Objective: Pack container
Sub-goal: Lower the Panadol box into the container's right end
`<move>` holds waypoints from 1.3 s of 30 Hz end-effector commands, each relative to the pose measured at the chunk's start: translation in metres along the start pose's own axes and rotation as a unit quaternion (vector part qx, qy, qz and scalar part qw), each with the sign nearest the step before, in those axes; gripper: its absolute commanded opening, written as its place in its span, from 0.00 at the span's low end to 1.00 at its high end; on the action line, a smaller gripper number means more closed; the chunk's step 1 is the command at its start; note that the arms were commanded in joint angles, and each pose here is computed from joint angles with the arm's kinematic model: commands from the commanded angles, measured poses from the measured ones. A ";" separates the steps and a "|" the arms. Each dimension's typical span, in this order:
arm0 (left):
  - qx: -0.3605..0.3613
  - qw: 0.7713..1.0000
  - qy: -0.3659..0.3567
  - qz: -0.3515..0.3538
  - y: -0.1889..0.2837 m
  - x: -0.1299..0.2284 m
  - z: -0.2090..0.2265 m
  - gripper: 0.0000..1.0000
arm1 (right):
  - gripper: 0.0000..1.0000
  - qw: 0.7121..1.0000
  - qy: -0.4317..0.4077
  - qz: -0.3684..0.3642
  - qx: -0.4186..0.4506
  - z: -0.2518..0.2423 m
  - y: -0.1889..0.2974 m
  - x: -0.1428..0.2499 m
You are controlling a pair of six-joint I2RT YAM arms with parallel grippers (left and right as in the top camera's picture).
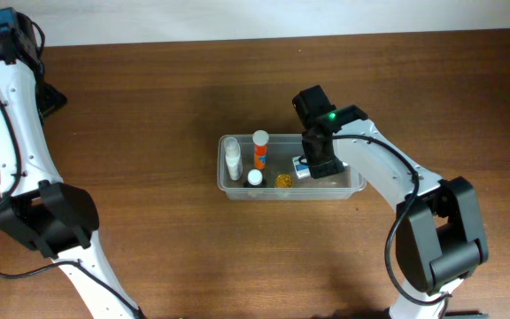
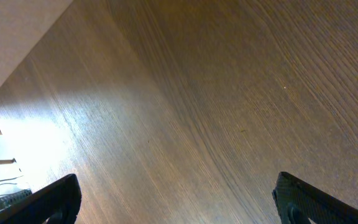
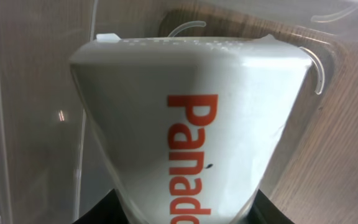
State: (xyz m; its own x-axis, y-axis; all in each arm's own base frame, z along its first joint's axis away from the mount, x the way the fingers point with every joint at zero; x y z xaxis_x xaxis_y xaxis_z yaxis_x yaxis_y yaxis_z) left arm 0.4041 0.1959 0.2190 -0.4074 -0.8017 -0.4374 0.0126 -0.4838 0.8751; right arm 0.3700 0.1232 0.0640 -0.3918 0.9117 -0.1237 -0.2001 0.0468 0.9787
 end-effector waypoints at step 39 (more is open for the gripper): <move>0.001 1.000 -0.002 -0.010 0.004 -0.004 0.000 0.99 | 0.27 0.988 0.147 -0.050 0.005 -0.001 0.009 -0.017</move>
State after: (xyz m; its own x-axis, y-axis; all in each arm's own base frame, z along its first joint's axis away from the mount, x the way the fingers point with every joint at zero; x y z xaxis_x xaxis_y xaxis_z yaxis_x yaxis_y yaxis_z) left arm 0.4041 0.1959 0.2190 -0.4079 -0.8016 -0.4371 0.0130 -0.4837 0.8751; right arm 0.3695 0.1186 0.0642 -0.5259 0.8334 -0.1699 -0.2004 0.0727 0.9770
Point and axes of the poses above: each gripper's point midway between its finger pads, its own y axis back along the fingers, its own z axis along the line the jaws close on, x = y × z, the point moved 1 cm from there along y, back along the fingers, and after that the axes turned 14 degrees about y, right-handed, at the moved point
